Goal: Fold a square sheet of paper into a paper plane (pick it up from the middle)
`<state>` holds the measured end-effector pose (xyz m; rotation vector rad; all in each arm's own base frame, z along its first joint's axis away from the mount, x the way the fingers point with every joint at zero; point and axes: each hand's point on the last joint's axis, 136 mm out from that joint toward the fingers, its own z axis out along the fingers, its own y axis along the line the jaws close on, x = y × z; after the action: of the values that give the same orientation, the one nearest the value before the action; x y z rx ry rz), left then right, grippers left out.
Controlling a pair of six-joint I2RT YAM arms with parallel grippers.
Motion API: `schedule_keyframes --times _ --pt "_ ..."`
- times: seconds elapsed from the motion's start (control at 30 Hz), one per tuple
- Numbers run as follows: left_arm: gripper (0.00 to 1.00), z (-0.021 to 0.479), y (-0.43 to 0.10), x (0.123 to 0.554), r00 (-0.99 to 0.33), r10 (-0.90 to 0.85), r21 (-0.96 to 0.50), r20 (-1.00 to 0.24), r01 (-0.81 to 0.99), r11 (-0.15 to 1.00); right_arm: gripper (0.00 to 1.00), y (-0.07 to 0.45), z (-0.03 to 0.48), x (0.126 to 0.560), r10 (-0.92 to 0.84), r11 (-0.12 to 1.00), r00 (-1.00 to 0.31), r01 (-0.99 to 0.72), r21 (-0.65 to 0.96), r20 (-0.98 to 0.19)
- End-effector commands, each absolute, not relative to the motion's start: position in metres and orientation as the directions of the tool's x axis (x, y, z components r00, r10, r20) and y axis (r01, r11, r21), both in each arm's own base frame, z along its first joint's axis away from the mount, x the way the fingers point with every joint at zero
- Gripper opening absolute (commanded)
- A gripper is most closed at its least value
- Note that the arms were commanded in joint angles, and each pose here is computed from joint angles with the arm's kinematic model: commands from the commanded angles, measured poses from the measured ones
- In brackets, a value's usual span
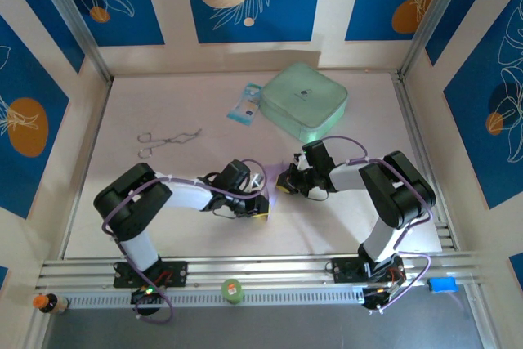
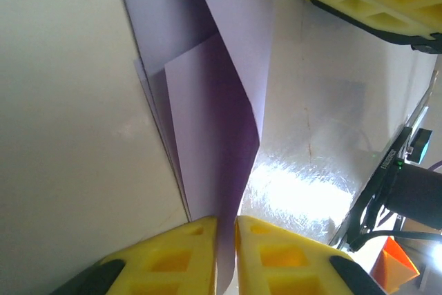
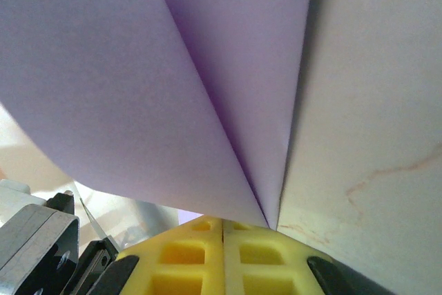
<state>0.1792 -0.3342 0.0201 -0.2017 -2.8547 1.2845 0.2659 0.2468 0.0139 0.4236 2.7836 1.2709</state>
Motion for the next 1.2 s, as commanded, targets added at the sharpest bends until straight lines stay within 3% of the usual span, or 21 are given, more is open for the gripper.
schedule_keyframes --times 0.0,0.47,0.97,1.17 --pt "0.15 -0.007 -0.317 0.157 -0.988 0.148 -0.675 0.051 0.075 0.734 0.05 0.229 -0.029 0.235 0.299 0.714 -0.939 0.337 0.613 0.169" --pt "0.07 -0.009 -0.314 0.154 -0.986 0.158 -0.669 0.057 0.08 0.739 0.06 0.228 -0.03 0.234 0.301 0.716 -0.938 0.341 0.609 0.171" --pt "0.2 -0.003 -0.311 0.147 -0.98 0.19 -0.665 0.058 0.104 0.739 0.06 0.227 -0.031 0.234 0.303 0.718 -0.937 0.346 0.604 0.176" --pt "0.17 -0.004 -0.306 0.144 -0.976 0.208 -0.64 0.063 0.12 0.759 0.06 0.227 -0.032 0.234 0.303 0.719 -0.936 0.347 0.603 0.177"
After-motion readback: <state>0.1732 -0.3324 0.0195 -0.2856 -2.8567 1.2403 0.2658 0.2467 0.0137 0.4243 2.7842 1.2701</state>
